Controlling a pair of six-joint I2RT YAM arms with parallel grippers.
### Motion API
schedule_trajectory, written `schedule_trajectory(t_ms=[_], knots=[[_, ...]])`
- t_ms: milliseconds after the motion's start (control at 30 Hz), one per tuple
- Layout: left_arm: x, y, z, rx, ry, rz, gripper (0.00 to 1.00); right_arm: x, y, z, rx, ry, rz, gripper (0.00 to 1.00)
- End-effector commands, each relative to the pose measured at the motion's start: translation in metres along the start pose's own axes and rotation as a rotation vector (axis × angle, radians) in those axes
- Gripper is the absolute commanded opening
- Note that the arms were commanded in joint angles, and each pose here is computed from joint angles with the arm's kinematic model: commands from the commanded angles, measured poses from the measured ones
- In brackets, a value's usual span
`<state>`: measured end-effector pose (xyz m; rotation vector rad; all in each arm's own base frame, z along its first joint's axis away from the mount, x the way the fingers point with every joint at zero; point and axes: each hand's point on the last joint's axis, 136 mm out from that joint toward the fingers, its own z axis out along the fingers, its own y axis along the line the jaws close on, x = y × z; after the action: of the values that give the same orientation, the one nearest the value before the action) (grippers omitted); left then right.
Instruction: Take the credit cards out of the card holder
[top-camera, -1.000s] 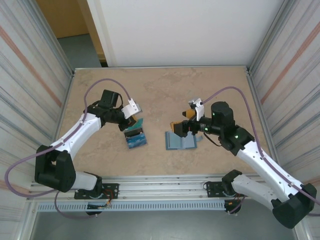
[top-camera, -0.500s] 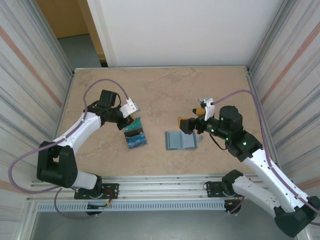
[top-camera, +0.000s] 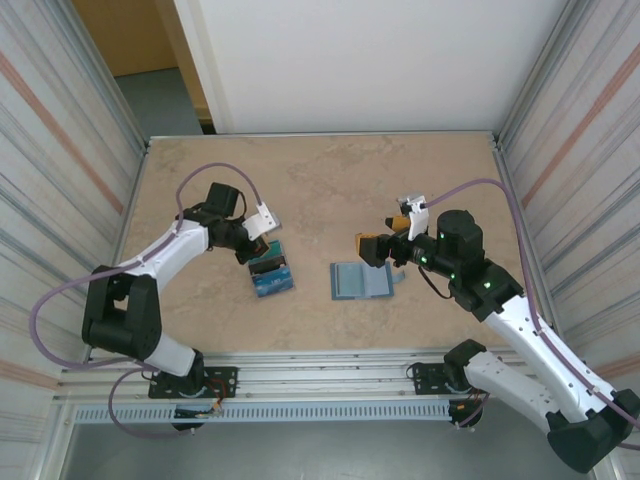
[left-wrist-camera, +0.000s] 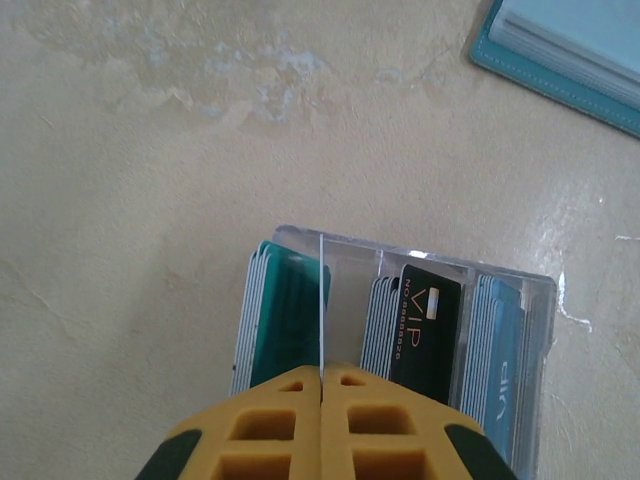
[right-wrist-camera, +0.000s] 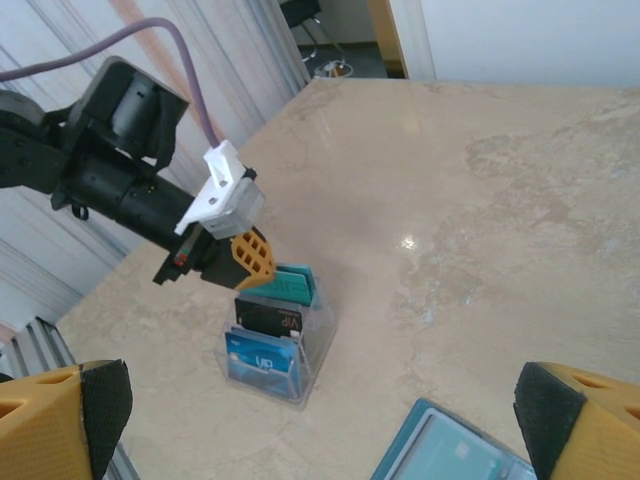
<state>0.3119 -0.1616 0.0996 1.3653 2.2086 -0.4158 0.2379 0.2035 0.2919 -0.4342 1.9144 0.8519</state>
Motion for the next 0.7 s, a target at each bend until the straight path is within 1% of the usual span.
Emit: schedule_trajectory(t_ms=[0,200,433,667], knots=[[0.002,0.006,-0.001,0.003,0.019,0.000,0.00,-0.004,0.001,0.000,-0.012,-0.015,0.023,0.99],[-0.002,0.009,0.006,0.018,0.005,-0.012,0.00,-0.006,0.003,0.000,-0.026,-0.024,0.024,0.99],[-0.014,0.015,0.007,0.003,-0.033,-0.009,0.00,-0.006,0.002,0.001,-0.025,-0.022,0.028,0.99],[-0.023,0.019,0.020,-0.004,-0.019,0.013,0.00,-0.006,0.001,0.001,-0.025,-0.023,0.027,0.99]])
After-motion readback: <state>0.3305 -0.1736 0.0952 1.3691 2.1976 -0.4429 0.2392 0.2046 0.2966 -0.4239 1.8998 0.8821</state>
